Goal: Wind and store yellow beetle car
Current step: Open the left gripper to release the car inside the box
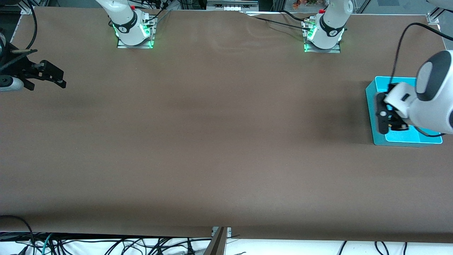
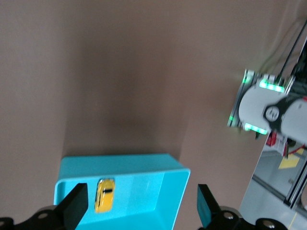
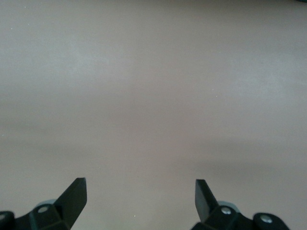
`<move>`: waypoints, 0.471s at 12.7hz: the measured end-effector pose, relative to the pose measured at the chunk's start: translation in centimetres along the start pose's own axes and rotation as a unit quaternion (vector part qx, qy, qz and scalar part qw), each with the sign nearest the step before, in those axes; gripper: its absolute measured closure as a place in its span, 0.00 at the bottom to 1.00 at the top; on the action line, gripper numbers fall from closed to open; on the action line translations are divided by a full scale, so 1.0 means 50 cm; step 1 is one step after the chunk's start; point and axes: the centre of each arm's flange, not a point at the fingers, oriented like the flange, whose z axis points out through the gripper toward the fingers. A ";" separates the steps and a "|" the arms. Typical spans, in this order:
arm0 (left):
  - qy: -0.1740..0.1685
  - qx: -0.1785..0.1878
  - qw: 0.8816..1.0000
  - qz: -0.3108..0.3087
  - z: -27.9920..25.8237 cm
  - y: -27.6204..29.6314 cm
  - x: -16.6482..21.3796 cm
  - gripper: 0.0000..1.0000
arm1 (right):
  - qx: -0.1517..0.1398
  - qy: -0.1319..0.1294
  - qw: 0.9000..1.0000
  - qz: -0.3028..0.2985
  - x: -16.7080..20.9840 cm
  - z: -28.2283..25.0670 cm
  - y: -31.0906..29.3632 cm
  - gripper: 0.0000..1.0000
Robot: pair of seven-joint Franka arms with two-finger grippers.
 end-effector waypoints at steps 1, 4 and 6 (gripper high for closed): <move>0.003 0.002 1.000 -0.026 -0.010 0.017 0.052 0.00 | 0.000 0.000 1.000 0.000 0.000 0.000 0.000 0.00; 0.030 -0.010 0.993 -0.117 -0.019 0.047 0.143 0.00 | 0.000 0.001 1.000 0.000 0.000 -0.001 -0.001 0.00; 0.045 -0.007 0.983 -0.176 -0.035 0.060 0.169 0.00 | 0.000 0.001 1.000 -0.001 0.000 -0.002 -0.001 0.00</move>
